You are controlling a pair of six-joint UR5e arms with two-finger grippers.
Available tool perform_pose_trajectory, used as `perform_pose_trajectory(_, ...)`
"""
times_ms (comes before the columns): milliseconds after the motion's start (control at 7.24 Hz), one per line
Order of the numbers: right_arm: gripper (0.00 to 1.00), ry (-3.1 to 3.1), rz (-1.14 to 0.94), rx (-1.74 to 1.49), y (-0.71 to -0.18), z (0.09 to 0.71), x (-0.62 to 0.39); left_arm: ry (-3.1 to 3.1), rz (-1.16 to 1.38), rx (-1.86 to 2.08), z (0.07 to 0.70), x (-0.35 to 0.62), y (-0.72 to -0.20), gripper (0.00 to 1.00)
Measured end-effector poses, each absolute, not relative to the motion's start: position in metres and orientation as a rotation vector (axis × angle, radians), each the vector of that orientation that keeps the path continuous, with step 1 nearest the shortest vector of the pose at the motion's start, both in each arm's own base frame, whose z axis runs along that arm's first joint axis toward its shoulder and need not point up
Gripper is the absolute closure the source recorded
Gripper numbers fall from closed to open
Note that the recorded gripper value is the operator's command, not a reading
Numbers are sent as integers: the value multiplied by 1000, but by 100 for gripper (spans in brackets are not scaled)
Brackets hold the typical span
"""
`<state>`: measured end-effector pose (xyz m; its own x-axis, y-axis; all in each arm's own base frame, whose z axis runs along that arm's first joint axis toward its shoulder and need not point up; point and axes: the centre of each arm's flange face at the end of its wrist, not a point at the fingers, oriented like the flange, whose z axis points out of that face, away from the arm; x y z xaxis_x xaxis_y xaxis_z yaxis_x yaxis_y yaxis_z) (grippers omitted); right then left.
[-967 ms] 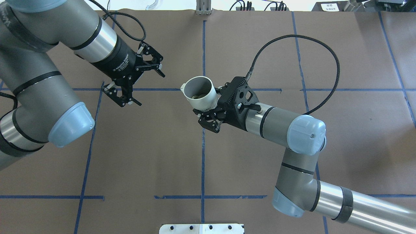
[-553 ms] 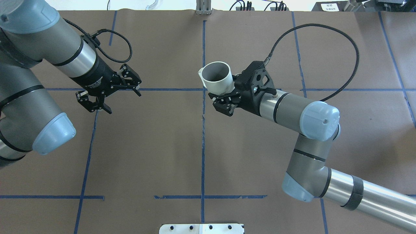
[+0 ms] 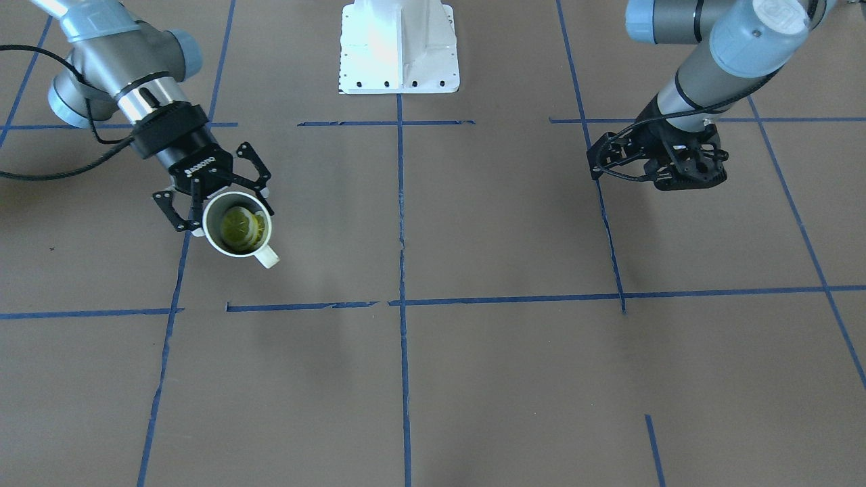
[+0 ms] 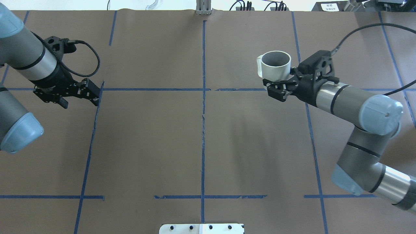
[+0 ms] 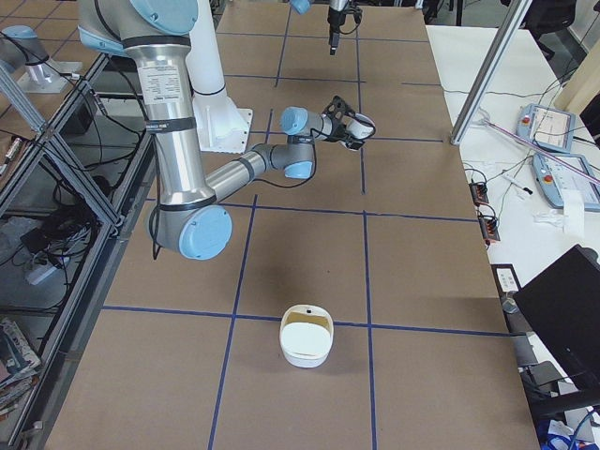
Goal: Left arm hands cup to right arm to dump lemon
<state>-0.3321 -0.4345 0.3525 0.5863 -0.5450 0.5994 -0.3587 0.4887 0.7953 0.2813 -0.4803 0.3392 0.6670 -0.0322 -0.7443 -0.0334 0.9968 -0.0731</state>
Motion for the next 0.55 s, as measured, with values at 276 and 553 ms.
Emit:
perform_pose_trajectory(276, 100, -1057, -27, 1083, -405, 406, -267, 819, 36, -71, 358, 271, -479, 0)
perform_pose_trajectory(553, 99, -1151, 100, 1066, -373, 456, -211, 814, 39, -74, 362, 270, -479, 0)
